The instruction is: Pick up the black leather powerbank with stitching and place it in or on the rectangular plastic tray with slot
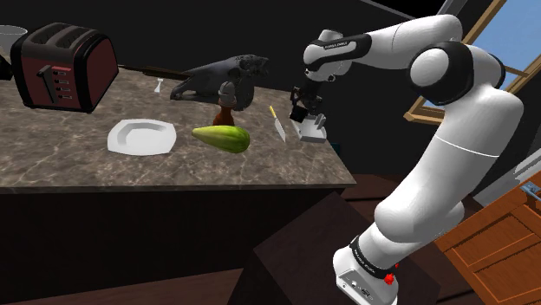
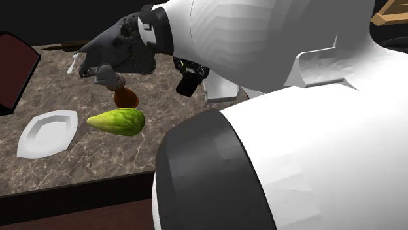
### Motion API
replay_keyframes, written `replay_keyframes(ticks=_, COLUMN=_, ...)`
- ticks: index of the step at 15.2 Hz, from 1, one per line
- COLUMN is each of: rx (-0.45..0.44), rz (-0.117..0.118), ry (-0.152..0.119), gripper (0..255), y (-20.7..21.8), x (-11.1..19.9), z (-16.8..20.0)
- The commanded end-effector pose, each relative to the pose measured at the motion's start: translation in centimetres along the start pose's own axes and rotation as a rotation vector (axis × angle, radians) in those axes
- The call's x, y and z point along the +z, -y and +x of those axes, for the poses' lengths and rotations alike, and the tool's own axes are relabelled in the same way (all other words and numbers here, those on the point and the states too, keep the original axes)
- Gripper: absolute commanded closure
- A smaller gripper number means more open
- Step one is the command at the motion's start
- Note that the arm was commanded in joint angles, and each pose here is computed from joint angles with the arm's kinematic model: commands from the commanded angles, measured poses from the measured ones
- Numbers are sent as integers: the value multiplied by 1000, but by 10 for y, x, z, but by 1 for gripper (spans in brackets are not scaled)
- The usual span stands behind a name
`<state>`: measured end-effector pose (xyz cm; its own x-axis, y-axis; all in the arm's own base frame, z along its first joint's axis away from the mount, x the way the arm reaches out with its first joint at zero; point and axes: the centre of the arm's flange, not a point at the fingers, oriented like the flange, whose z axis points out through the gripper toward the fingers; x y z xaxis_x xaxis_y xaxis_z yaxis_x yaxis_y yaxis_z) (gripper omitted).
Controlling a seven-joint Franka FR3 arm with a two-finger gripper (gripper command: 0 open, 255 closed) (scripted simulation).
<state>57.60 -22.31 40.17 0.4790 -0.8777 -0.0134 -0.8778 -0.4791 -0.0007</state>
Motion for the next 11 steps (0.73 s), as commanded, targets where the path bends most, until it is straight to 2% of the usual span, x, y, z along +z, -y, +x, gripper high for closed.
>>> replay_keyframes(ticks=1, rx=-1, rz=0, ry=0, gripper=255, y=-9, x=2, z=25)
replay_keyframes(ticks=11, rx=-1, rz=0, ry=0, gripper=255, y=-62, x=0, z=146)
